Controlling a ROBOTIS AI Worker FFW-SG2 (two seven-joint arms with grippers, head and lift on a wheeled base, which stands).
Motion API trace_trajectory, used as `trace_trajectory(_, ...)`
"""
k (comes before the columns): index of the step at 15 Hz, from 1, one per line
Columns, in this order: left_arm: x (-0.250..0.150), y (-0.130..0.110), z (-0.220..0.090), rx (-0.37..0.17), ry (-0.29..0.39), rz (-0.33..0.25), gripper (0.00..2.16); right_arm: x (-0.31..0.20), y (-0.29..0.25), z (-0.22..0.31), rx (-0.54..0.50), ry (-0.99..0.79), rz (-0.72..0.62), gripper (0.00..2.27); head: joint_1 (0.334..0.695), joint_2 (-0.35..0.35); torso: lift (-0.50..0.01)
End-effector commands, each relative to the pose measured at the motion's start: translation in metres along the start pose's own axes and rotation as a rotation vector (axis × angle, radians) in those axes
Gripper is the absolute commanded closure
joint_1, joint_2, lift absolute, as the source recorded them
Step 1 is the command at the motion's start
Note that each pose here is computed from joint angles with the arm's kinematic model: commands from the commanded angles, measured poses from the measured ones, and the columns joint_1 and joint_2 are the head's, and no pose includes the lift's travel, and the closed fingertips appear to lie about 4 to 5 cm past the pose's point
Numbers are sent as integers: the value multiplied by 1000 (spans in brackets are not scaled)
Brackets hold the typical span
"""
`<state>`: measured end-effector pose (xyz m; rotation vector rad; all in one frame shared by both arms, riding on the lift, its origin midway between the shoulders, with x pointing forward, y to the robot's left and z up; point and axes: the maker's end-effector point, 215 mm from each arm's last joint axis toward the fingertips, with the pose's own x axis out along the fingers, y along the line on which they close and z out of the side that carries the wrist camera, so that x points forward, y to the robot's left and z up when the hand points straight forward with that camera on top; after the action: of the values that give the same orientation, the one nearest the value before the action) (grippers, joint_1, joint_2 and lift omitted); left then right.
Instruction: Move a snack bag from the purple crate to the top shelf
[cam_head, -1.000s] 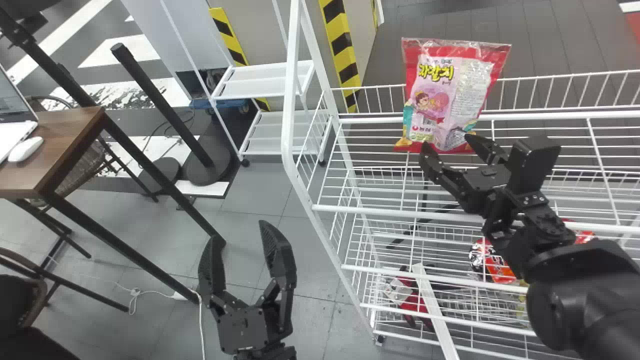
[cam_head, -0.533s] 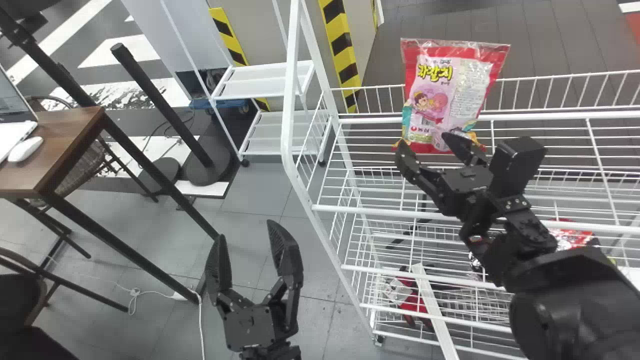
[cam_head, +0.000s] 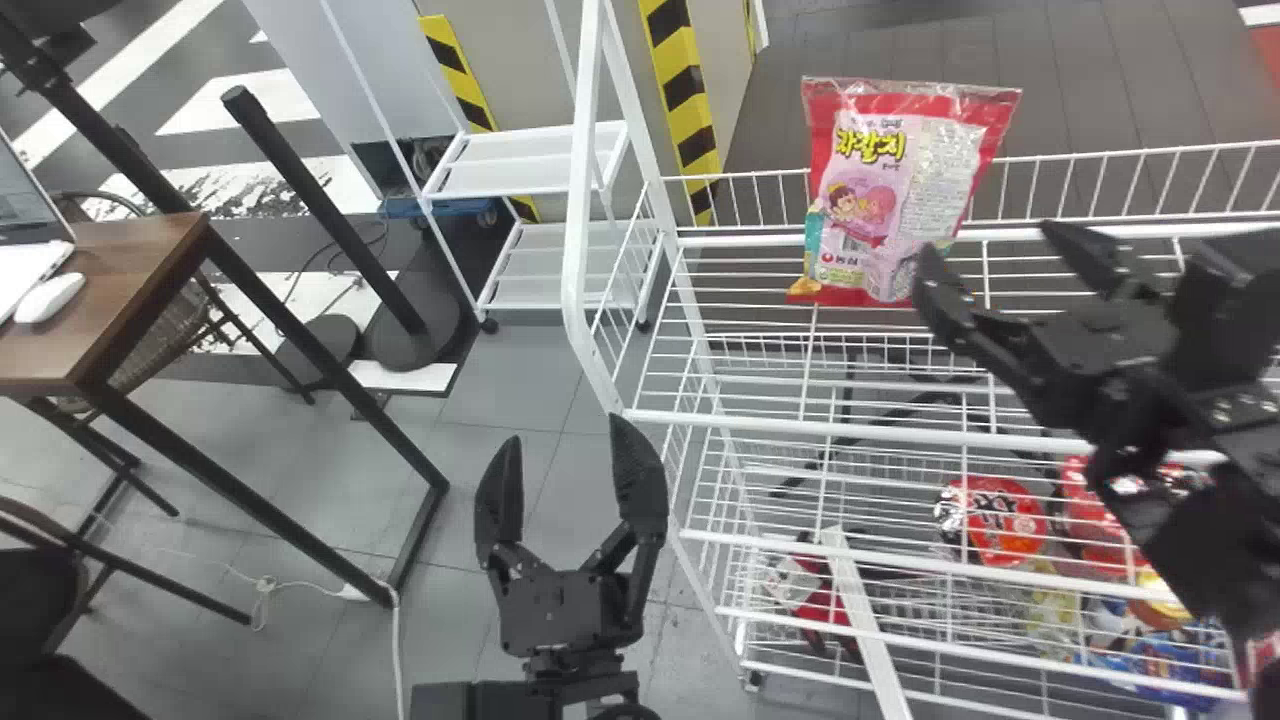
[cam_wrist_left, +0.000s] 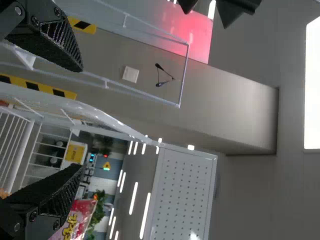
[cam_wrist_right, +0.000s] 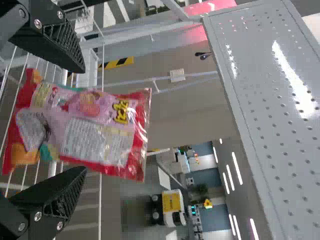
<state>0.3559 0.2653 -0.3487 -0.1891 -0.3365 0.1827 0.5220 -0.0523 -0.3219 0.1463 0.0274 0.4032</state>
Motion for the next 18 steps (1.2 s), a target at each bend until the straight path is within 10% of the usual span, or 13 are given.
trace_trajectory(1, 1, -18, 6, 13, 9, -29, 137, -47, -25, 8, -85, -20, -46, 130, 695, 274, 0)
trace_trajectory(18, 6, -123, -19, 87, 203, -243, 151, -200, -130, -65, -252, 68, -202, 147, 695, -88, 0)
